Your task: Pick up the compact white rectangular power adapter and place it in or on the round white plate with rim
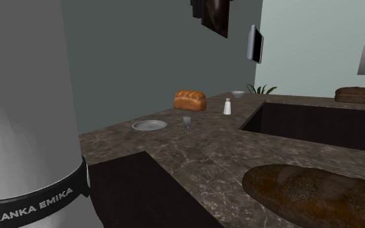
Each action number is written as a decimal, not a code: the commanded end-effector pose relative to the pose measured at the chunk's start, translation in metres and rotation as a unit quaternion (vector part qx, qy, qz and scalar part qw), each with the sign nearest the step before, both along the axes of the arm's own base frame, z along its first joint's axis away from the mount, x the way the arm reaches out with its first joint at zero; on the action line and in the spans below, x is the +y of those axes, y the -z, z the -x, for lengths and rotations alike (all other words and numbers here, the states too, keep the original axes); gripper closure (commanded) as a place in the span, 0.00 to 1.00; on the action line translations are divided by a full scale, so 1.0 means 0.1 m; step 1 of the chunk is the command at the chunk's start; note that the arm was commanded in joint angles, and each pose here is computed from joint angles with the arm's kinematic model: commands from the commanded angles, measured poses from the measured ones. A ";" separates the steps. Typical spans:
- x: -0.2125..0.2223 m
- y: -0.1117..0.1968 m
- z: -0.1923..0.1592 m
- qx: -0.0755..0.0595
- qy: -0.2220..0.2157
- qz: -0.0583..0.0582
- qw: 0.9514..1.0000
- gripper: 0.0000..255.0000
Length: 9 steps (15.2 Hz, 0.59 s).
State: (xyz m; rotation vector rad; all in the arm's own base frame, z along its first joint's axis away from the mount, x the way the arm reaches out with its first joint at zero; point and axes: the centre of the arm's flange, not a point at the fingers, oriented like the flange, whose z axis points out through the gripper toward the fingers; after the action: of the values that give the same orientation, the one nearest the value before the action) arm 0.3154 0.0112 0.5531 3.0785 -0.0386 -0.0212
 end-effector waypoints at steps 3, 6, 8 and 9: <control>0.18 0.18 -0.08 -0.001 0.003 -0.001 1.000 0.00; 0.44 0.44 -0.19 -0.003 0.008 -0.003 1.000 0.00; 0.61 0.62 -0.27 -0.005 0.011 -0.004 1.000 0.00; 0.70 0.70 -0.31 -0.006 0.013 -0.005 1.000 0.00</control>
State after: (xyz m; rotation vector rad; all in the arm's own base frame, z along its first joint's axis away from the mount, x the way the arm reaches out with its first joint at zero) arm 0.3417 0.0732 0.4938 3.0856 -0.0713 -0.0103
